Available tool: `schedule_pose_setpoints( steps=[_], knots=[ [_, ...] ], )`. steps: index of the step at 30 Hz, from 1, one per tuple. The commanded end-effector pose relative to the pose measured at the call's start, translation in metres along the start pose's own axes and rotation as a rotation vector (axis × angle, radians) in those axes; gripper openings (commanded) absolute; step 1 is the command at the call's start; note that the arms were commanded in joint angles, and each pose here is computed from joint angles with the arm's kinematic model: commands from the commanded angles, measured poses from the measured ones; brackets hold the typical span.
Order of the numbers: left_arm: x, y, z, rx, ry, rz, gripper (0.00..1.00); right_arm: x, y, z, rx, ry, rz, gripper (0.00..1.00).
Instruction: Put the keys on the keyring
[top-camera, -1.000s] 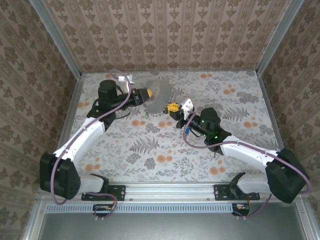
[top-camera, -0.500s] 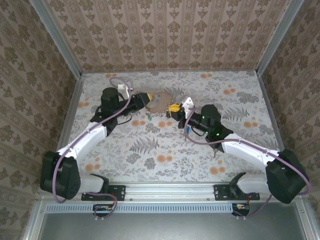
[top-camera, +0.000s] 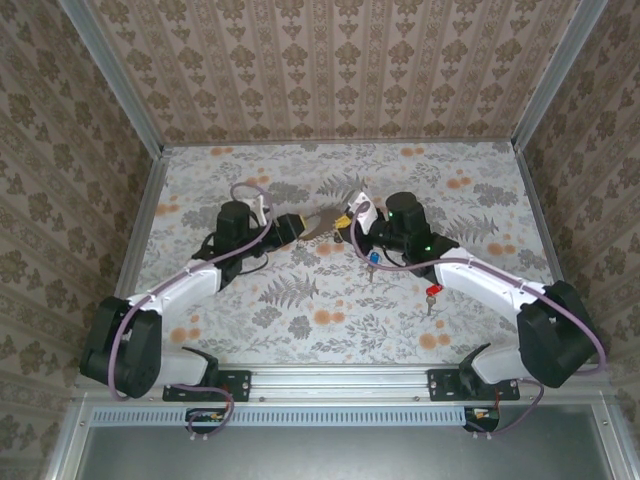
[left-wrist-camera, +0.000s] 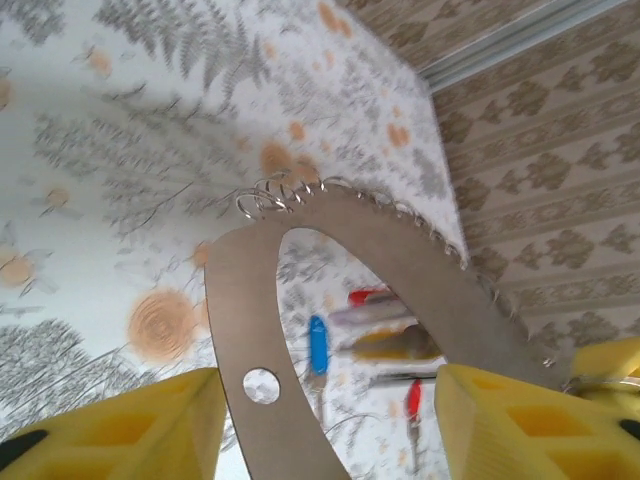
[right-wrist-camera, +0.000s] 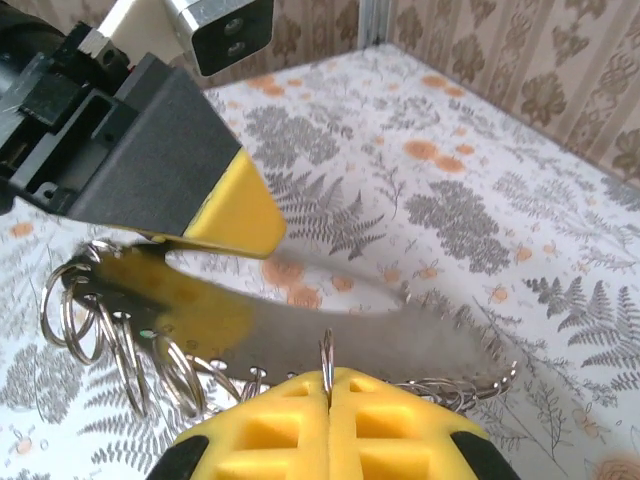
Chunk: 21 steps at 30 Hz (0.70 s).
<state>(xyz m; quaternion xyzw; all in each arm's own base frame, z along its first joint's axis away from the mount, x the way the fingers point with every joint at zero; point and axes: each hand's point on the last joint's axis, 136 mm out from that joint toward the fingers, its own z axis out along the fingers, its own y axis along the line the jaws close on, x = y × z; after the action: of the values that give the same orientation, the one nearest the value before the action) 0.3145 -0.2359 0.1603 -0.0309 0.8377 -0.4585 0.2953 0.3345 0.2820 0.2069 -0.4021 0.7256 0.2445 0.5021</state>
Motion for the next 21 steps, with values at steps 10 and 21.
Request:
schedule_pose_setpoints(
  steps=[10, 21],
  knots=[
    [0.008, 0.046, -0.033, -0.215, -0.1, 0.111, 0.78, 0.026, 0.012, 0.025, -0.042, 0.187, -0.287, 0.0],
    [-0.027, 0.05, -0.092, -0.363, -0.342, 0.292, 0.86, 0.053, 0.072, 0.067, 0.141, 0.289, -0.87, 0.0]
  ],
)
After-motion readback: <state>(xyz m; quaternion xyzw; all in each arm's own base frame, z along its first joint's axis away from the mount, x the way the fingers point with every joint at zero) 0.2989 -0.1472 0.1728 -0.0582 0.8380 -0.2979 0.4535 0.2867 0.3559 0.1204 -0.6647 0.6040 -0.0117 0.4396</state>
